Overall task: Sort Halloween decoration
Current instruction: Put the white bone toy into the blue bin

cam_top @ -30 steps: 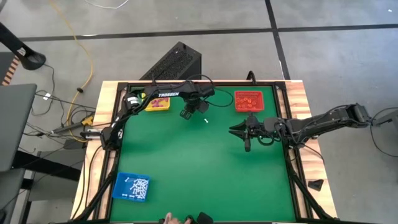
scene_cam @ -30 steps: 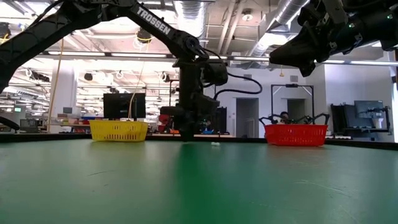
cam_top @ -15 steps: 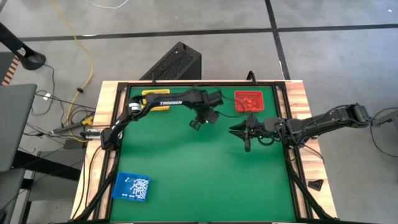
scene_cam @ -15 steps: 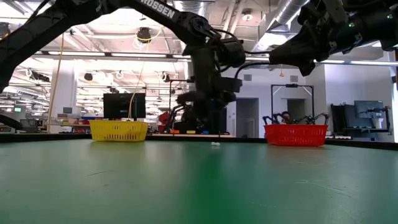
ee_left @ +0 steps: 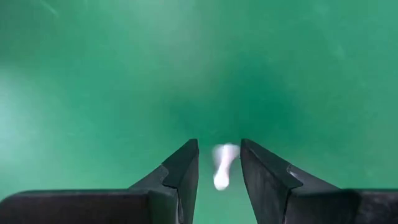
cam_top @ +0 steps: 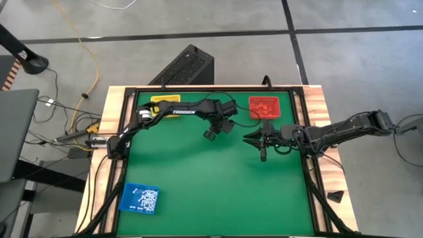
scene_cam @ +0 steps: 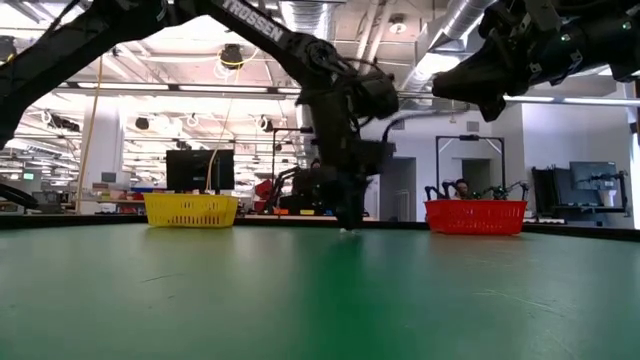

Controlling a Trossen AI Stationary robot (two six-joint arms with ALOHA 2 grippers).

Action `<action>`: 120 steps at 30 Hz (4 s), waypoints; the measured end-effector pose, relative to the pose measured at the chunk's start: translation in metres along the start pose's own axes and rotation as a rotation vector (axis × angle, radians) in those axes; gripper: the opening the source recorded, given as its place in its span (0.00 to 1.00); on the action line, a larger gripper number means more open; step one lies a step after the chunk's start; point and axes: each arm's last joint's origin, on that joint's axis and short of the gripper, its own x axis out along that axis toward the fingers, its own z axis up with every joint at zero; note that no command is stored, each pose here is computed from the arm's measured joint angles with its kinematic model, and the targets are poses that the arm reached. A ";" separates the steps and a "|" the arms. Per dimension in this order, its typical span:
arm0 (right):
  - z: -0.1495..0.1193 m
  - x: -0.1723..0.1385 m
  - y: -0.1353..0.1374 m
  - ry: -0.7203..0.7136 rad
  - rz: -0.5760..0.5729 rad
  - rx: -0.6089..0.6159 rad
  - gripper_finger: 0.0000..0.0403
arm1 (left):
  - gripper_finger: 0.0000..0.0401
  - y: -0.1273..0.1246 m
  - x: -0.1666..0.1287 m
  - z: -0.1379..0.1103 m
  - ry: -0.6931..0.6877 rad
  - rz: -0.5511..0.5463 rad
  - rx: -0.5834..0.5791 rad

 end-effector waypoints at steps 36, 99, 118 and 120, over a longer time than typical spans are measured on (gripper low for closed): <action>0.002 -0.002 0.004 -0.019 0.028 -0.007 0.27 | 0.01 0.000 0.021 -0.001 0.019 -0.047 -0.391; 0.002 -0.002 0.004 -0.017 0.026 -0.007 0.27 | 0.03 -0.028 0.022 0.037 -0.049 -0.011 -0.669; 0.001 -0.002 0.004 -0.008 0.024 -0.013 0.27 | 0.01 -0.052 -0.064 0.044 0.054 -0.067 -0.601; 0.001 -0.002 0.004 -0.007 0.024 -0.013 0.27 | 0.01 -0.058 -0.080 0.044 0.069 -0.079 -0.589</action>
